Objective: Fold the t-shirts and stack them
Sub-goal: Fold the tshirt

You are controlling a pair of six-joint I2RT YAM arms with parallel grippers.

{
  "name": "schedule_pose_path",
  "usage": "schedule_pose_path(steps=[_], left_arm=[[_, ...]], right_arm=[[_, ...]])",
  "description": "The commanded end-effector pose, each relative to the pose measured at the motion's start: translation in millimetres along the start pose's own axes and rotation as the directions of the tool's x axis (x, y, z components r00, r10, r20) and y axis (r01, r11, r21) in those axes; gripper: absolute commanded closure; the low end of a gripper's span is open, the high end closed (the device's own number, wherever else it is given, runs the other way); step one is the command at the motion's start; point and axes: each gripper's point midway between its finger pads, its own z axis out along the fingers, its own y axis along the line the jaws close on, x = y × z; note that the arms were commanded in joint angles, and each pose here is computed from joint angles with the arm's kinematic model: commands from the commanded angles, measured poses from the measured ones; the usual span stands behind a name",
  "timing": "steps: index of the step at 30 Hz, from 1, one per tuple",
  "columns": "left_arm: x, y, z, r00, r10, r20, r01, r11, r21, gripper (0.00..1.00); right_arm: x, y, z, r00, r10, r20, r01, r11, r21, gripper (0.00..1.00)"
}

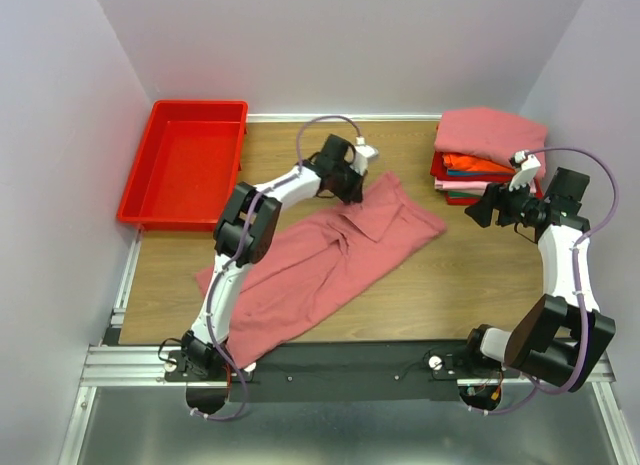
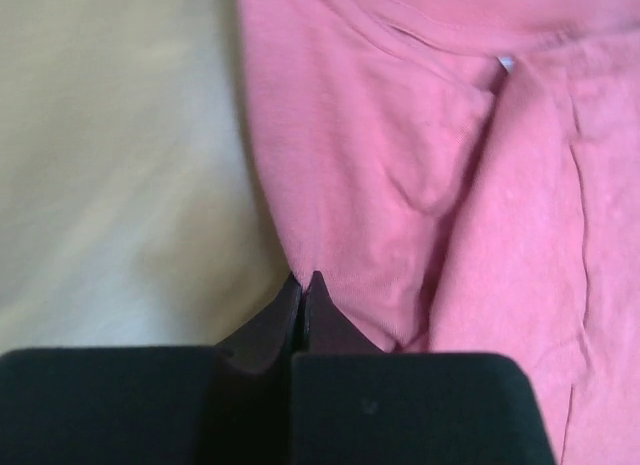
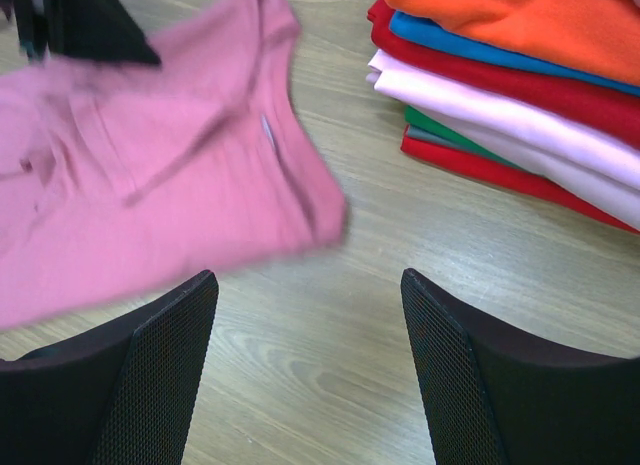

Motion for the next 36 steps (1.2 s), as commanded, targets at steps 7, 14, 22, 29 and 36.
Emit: schedule_pose_path(steps=[7,14,22,29,36], left_arm=[[-38,173,-49,0.825,-0.500,0.262,0.564,0.756,-0.332,1.00],[-95,183,-55,0.730,-0.557,0.396,0.652,0.742,-0.156,1.00],[-118,163,-96,0.769,-0.504,0.394,0.587,0.800,-0.121,0.49],[-171,164,-230,0.848,-0.180,0.498,0.431,0.780,-0.453,0.32],[-151,106,-404,0.794,0.136,0.592,0.432,0.559,-0.708,0.08]], right_arm=[[4,1,1,1.000,-0.003,0.010,0.003,1.000,-0.019,0.19],[6,14,2,0.999,-0.030,0.033,0.033,0.996,-0.089,0.19],[11,55,15,0.994,-0.104,0.039,0.110,0.964,-0.243,0.11],[65,194,44,0.803,-0.582,0.124,0.502,0.550,-0.668,0.00],[102,277,84,0.418,-0.867,0.272,0.656,0.080,-0.750,0.00]])
